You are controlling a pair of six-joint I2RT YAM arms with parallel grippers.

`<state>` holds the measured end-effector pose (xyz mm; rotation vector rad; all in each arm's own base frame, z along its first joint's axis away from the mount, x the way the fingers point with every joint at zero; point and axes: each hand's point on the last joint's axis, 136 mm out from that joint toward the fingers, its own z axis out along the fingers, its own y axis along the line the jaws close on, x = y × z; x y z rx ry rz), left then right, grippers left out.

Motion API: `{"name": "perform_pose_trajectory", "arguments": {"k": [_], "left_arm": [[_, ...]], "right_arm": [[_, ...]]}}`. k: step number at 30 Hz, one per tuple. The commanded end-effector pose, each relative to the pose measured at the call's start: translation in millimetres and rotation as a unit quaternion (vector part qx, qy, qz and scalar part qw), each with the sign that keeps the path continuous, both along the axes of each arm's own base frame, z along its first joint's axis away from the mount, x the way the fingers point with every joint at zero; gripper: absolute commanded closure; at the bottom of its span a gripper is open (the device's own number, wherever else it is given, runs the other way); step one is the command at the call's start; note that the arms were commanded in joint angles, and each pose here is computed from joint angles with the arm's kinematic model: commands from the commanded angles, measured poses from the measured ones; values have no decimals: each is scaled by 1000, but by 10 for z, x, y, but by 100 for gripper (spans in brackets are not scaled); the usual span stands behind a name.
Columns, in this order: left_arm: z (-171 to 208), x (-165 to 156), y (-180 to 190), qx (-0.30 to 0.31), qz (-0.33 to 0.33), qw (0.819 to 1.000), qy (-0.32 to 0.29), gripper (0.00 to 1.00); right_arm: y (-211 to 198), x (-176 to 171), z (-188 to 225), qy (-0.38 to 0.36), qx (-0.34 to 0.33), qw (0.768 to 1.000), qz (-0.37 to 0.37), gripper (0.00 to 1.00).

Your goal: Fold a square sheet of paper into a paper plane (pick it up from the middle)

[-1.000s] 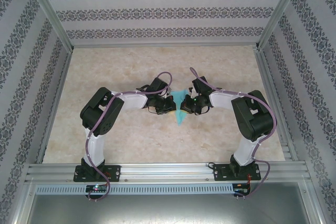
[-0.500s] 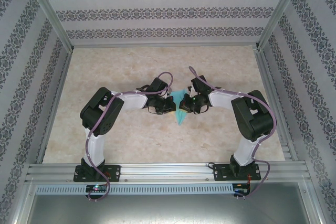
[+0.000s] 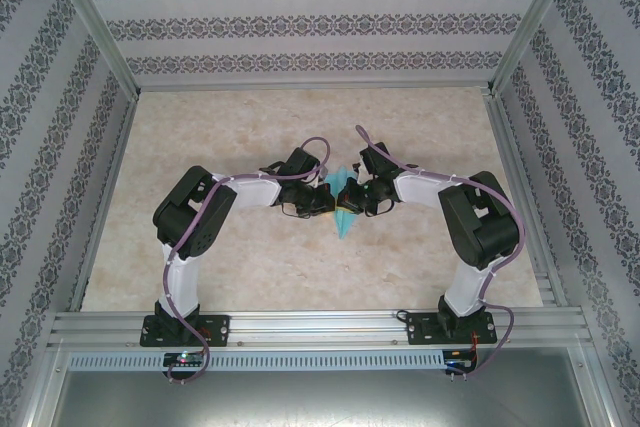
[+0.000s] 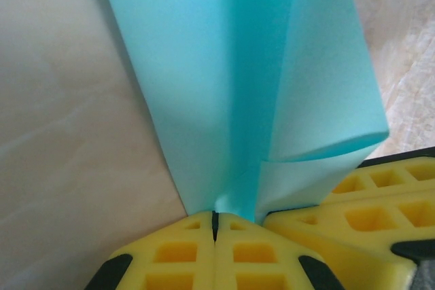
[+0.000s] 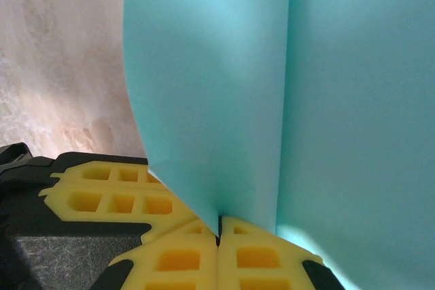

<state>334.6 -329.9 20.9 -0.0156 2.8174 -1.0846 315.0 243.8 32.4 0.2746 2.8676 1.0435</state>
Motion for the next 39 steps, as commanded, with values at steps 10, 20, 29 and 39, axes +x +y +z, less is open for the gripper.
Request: {"name": "perform_pose_trajectory", "arguments": {"k": [10,20,29,39], "left_arm": [[-206,-95,79,10,2,1000,24,100],[-179,-85,61,0,3,1000,23,100],[-186,-73,64,-1,4,1000,24,100],[-54,-26,4,-27,9,999,17,100]], "right_arm": [[50,-5,-155,20,-1,1000,-5,93],[50,29,-225,26,18,999,-27,88],[71,35,-237,26,46,998,-39,80],[72,67,-242,26,86,994,-63,74]]}}
